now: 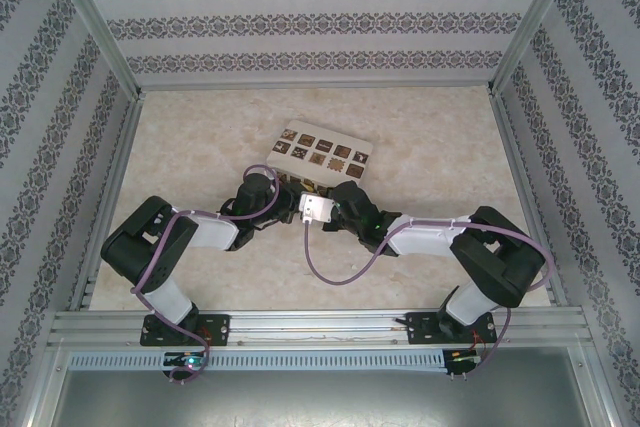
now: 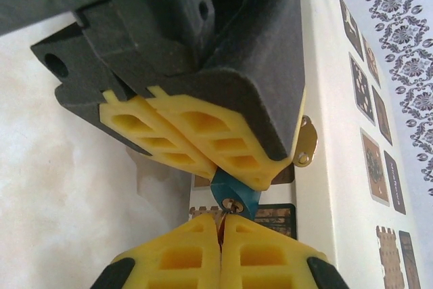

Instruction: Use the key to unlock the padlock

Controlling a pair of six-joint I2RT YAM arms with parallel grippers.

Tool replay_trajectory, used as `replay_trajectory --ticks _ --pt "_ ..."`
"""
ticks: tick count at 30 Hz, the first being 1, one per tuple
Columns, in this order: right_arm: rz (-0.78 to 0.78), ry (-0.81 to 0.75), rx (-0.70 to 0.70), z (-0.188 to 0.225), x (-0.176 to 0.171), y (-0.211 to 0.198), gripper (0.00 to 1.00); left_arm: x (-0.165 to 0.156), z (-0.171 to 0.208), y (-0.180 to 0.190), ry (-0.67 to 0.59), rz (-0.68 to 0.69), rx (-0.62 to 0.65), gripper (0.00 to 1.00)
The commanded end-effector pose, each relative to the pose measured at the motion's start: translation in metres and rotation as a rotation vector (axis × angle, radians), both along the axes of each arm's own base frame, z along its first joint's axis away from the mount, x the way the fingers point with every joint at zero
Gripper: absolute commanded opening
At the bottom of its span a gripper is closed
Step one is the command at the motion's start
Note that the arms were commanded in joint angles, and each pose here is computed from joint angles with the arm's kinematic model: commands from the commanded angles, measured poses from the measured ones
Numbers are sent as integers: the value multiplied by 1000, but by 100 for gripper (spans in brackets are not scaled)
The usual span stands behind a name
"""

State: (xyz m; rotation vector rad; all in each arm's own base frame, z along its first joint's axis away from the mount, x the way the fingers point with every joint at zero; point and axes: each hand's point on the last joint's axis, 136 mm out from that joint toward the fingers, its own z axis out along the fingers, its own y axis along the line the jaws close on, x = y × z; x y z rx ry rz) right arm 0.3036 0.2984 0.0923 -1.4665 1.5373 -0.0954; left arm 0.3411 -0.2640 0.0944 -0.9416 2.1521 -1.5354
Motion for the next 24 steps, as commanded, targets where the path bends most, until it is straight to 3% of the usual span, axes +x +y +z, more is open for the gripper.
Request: replay_trajectory --ticks 1,15,24 --pt "-49 -24 84 16 11 4 0 6 33 -14 -91 -31 -85 0" --pt "-168 153 445 36 6 14 0 0 28 -18 -71 -52 -68 0" --pt "-160 168 436 17 -8 6 0 -20 14 -28 -31 -83 -24 0"
